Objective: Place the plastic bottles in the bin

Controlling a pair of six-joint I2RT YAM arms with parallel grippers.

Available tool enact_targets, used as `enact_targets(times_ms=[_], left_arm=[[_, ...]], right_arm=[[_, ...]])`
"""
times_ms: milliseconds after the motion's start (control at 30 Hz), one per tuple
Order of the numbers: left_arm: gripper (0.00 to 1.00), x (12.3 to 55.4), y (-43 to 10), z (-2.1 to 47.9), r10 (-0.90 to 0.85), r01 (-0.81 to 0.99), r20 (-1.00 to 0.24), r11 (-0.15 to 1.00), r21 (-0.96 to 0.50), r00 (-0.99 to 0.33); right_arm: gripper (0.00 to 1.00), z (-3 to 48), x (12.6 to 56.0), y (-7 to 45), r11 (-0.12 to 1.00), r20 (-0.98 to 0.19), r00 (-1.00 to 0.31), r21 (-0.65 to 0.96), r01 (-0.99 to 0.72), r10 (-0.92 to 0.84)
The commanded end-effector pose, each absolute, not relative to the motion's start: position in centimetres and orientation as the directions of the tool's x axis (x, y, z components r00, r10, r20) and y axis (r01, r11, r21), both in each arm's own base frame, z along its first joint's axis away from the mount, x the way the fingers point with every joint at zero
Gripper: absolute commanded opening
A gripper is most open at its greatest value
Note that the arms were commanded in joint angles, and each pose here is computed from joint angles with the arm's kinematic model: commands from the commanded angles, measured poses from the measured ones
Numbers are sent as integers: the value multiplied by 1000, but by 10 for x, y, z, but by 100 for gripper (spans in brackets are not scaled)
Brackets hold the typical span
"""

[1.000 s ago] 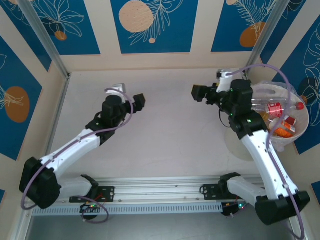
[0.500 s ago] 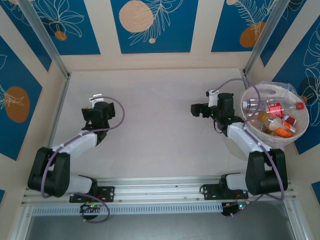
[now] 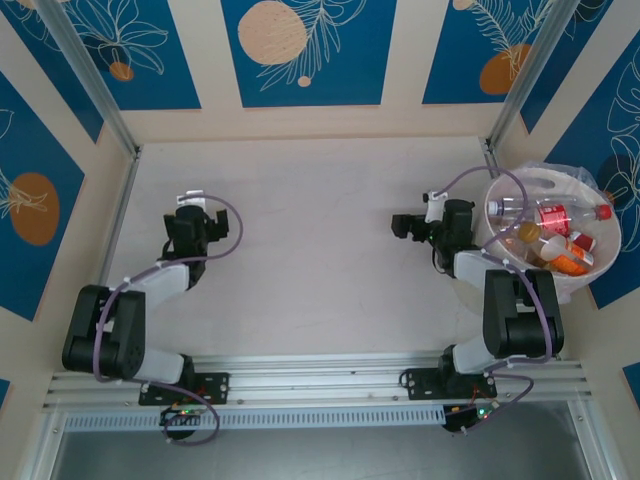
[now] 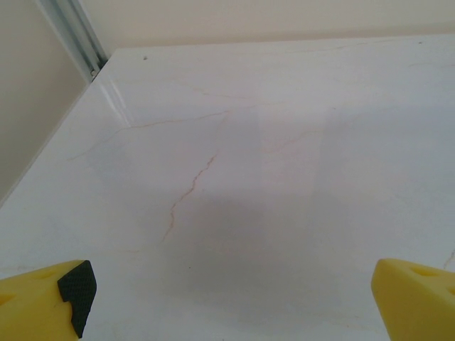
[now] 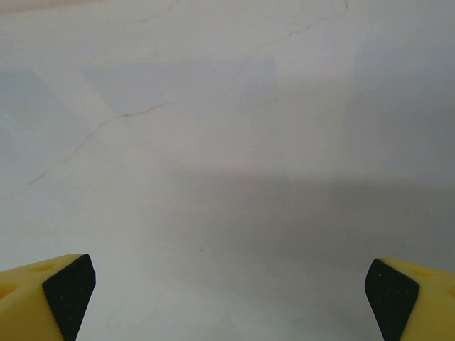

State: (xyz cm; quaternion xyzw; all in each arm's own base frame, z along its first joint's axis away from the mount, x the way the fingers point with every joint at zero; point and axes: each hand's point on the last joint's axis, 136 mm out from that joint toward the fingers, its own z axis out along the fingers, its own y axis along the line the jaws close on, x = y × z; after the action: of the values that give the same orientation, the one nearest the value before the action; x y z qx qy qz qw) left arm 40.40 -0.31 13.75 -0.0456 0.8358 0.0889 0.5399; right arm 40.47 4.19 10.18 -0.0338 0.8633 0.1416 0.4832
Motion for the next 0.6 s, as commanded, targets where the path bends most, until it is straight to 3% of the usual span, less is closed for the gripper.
enact_targets(times_ms=[0, 233, 267, 567], left_arm=[[100, 398, 1, 147, 36, -155, -924, 983, 101, -380], [100, 390, -1, 111, 52, -115, -894, 987, 115, -446], [100, 390, -1, 106, 52, -113, -894, 987, 113, -444], [100, 389, -15, 95, 94, -14, -951, 995, 102, -294]], right_arm=[[99, 106, 404, 37, 939, -875, -470, 250, -236, 115], [99, 100, 389, 46, 941, -933, -352, 185, -283, 78], [99, 96, 387, 44, 943, -921, -383, 190, -275, 74], [99, 94, 396, 34, 976, -918, -391, 142, -163, 69]])
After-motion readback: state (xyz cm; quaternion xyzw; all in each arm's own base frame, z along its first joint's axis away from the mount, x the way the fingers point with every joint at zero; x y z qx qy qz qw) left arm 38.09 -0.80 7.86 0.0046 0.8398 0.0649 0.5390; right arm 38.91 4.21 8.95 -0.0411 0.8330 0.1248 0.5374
